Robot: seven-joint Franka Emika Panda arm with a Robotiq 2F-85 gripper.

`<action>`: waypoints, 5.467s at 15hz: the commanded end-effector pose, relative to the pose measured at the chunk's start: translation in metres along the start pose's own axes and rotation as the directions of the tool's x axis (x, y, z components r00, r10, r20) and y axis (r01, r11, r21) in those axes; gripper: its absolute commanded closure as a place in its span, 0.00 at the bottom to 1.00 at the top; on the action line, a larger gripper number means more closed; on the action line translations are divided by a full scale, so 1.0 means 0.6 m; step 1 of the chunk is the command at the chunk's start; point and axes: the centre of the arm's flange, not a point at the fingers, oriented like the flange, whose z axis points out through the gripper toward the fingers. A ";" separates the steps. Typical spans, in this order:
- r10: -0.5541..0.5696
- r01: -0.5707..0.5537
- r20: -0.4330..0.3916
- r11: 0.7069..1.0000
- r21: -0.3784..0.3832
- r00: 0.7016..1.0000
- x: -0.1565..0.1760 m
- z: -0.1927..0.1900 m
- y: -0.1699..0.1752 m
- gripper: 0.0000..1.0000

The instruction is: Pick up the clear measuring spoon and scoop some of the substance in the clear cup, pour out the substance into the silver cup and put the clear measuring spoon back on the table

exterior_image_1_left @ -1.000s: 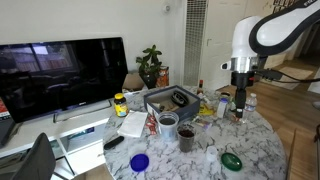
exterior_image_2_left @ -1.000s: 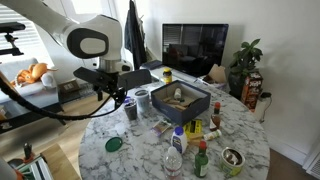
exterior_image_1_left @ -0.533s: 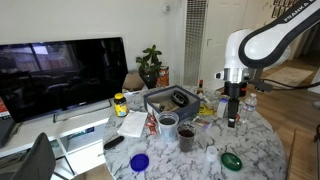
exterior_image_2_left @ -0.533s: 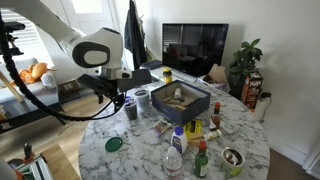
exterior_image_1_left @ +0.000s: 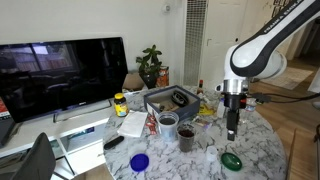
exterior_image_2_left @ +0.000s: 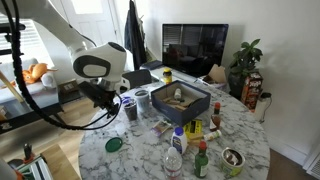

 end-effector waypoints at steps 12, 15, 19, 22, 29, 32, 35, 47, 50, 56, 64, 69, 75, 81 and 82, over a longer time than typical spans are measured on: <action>0.363 -0.353 -0.092 0.929 0.111 0.927 -0.024 0.199 0.079 0.00; 0.424 -0.411 -0.080 0.901 0.138 0.902 -0.020 0.215 0.085 0.00; 0.477 -0.458 -0.094 0.872 0.172 0.874 0.003 0.227 0.089 0.00; 0.524 -0.500 -0.090 0.842 0.202 0.847 0.018 0.230 0.090 0.00; 0.579 -0.551 -0.097 0.806 0.216 0.809 0.035 0.243 0.105 0.53; 0.601 -0.572 -0.099 0.791 0.218 0.793 0.035 0.248 0.114 0.66; 0.623 -0.592 -0.100 0.773 0.229 0.776 0.035 0.249 0.123 0.89; 0.451 -0.450 -0.013 0.892 0.033 0.893 -0.011 0.168 0.108 0.99; 0.324 -0.321 0.057 0.945 -0.066 0.944 -0.025 0.132 0.083 0.99; 0.064 -0.017 0.252 0.983 -0.184 0.966 0.012 0.073 -0.006 0.99; -0.098 0.200 0.354 0.944 -0.264 0.930 0.069 -0.001 -0.082 0.94; -0.122 0.221 0.335 0.936 -0.273 0.934 0.091 -0.002 -0.094 0.99; -0.191 0.306 0.331 0.889 -0.340 0.924 0.190 0.013 -0.139 0.99; -0.123 0.305 0.366 0.814 -0.494 0.923 0.274 0.050 -0.127 0.99; -0.108 0.297 0.362 0.801 -0.520 0.926 0.284 0.060 -0.125 0.99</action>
